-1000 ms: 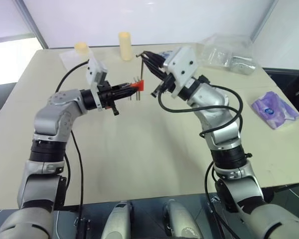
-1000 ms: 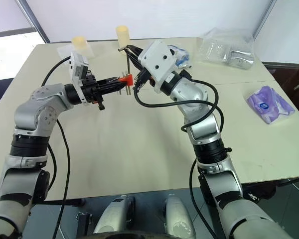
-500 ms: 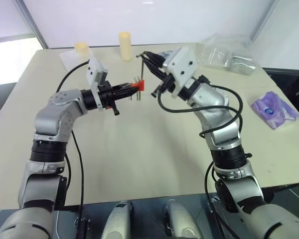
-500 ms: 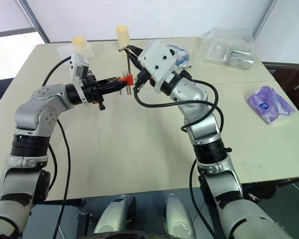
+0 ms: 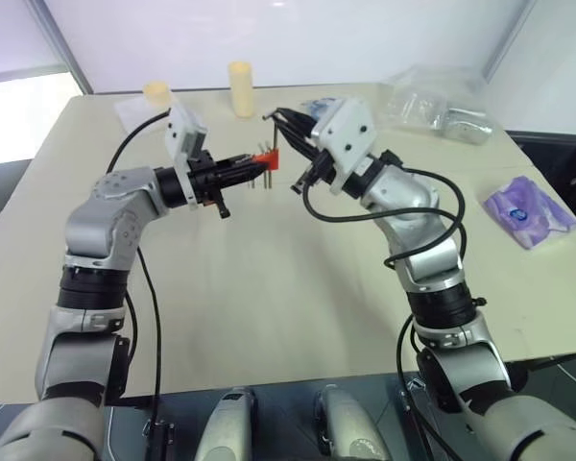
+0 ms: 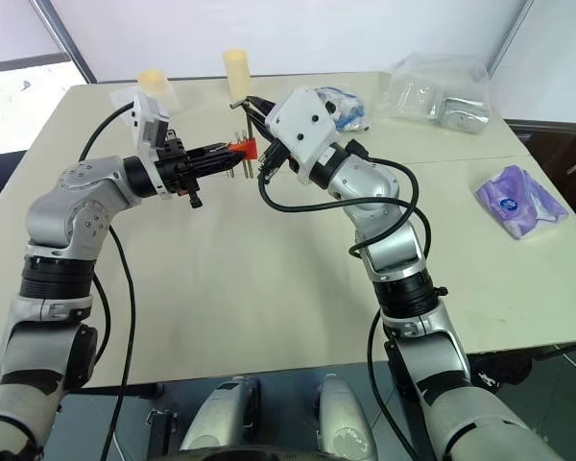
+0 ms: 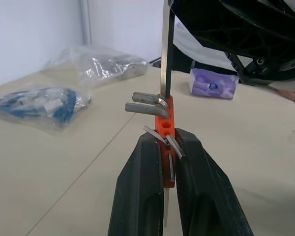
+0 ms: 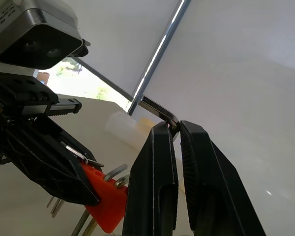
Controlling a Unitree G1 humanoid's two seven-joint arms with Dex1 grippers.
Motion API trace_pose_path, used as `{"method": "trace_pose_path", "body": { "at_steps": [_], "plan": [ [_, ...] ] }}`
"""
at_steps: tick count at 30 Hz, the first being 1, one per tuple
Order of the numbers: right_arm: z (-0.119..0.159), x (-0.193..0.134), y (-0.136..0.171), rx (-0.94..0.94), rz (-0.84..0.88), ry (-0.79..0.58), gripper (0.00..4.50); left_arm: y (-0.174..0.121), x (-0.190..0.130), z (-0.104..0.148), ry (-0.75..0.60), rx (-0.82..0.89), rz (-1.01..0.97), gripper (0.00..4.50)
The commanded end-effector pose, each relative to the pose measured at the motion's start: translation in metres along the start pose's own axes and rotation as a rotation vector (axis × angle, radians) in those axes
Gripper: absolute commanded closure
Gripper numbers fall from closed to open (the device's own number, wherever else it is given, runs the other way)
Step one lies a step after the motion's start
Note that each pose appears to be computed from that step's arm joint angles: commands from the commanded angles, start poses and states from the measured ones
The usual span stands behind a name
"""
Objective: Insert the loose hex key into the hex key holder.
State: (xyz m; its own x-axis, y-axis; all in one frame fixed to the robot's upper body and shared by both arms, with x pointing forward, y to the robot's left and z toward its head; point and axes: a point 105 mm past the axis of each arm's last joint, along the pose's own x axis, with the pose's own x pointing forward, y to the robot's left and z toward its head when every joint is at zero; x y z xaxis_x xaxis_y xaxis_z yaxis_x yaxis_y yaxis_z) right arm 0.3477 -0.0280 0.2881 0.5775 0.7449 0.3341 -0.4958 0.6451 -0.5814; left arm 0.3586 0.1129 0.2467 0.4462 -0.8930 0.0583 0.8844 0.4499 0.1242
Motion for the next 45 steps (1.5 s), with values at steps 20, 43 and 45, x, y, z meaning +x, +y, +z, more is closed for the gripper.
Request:
{"method": "trace_pose_path", "body": {
  "at_steps": [20, 43, 45],
  "plan": [
    [-0.005, -0.073, 0.012, 0.096, 0.261, 0.145, 1.52, -0.002, -0.001, 0.010, -0.056, -0.018, 0.013, 4.50],
    [0.013, -0.126, -0.045, -0.006, 0.186, 0.366, 1.52, -0.080, 0.094, -0.091, 0.053, -0.783, -0.067, 4.50],
    [0.013, -0.126, -0.044, -0.010, 0.182, 0.367, 1.52, -0.080, 0.098, -0.098, 0.073, -0.821, -0.054, 4.50]
  ]
}}
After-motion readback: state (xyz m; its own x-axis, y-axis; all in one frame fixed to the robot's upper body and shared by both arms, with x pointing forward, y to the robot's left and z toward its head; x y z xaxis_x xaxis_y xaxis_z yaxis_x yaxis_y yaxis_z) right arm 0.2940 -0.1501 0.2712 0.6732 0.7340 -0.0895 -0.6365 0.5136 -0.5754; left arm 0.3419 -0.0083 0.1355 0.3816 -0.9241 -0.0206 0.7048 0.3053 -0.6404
